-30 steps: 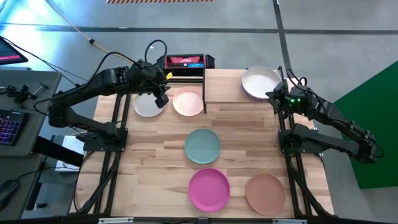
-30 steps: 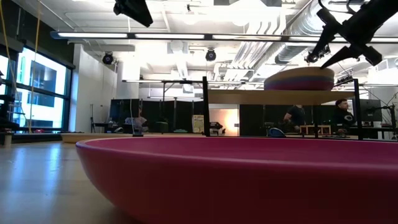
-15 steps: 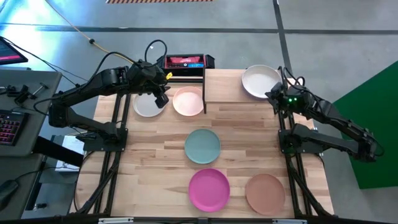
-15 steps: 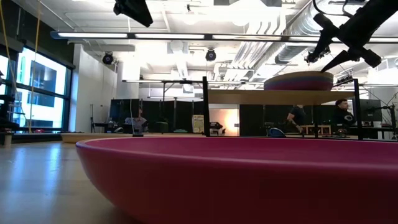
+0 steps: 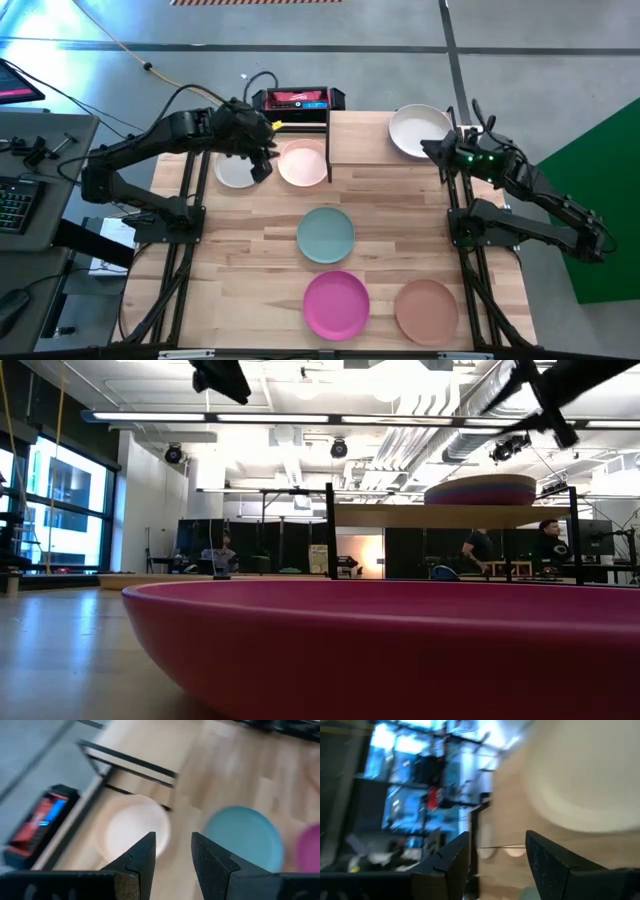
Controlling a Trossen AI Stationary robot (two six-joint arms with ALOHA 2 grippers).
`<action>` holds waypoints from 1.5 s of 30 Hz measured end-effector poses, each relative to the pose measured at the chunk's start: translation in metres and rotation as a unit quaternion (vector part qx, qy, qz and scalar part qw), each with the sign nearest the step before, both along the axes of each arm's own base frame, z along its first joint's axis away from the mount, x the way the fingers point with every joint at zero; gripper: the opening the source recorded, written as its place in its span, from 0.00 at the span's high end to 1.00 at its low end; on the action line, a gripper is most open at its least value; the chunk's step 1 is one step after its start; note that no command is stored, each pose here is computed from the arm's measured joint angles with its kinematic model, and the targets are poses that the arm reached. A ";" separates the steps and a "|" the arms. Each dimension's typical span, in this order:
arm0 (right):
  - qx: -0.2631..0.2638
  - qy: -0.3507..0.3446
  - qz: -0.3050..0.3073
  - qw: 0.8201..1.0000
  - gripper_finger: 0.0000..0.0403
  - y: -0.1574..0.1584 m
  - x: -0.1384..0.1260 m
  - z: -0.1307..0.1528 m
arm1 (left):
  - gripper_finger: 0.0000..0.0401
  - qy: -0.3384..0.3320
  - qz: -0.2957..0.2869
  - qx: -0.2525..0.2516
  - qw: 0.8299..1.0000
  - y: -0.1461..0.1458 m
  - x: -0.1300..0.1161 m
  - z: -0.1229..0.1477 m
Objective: Place and stack plates onto a shelf
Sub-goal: Stack the pink plate on the light gray plate on the shelf
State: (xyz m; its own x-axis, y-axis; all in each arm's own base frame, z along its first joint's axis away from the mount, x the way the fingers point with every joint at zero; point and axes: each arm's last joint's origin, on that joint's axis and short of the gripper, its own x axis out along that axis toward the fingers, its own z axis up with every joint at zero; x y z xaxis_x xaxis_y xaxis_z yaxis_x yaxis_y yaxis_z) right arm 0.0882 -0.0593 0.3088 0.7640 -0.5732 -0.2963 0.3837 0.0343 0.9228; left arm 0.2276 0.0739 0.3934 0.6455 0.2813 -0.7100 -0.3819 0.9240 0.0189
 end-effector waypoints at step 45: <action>-0.273 -0.008 0.298 0.915 0.57 0.015 0.011 0.021 | 0.71 0.179 0.001 -0.224 0.958 -0.161 0.146 -0.174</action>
